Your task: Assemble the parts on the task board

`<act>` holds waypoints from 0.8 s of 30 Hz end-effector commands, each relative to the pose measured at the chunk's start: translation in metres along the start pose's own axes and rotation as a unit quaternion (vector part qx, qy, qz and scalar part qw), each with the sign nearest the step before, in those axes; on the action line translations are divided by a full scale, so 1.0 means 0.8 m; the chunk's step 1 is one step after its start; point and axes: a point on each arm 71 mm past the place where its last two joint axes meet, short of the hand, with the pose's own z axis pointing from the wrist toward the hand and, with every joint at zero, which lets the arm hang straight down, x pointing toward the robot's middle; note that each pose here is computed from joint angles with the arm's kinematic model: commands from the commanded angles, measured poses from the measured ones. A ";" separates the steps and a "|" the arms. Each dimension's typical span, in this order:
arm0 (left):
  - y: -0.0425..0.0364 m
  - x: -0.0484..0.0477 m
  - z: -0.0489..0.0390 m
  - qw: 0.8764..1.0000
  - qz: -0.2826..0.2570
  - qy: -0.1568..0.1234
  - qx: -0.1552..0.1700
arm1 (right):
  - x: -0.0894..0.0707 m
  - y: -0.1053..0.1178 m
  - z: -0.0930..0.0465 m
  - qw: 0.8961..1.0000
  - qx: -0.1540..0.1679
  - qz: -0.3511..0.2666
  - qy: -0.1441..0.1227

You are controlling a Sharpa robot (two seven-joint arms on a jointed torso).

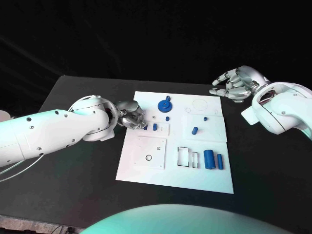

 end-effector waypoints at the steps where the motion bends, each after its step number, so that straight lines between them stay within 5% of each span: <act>1: -0.0024 0.004 0.000 1.000 0.000 0.016 0.001 | 0.000 0.000 0.000 1.000 -0.001 -0.002 0.001; 24: -0.0003 0.005 0.000 1.000 -0.010 0.026 -0.003 | 0.001 -0.002 -0.001 1.000 0.000 -0.001 0.002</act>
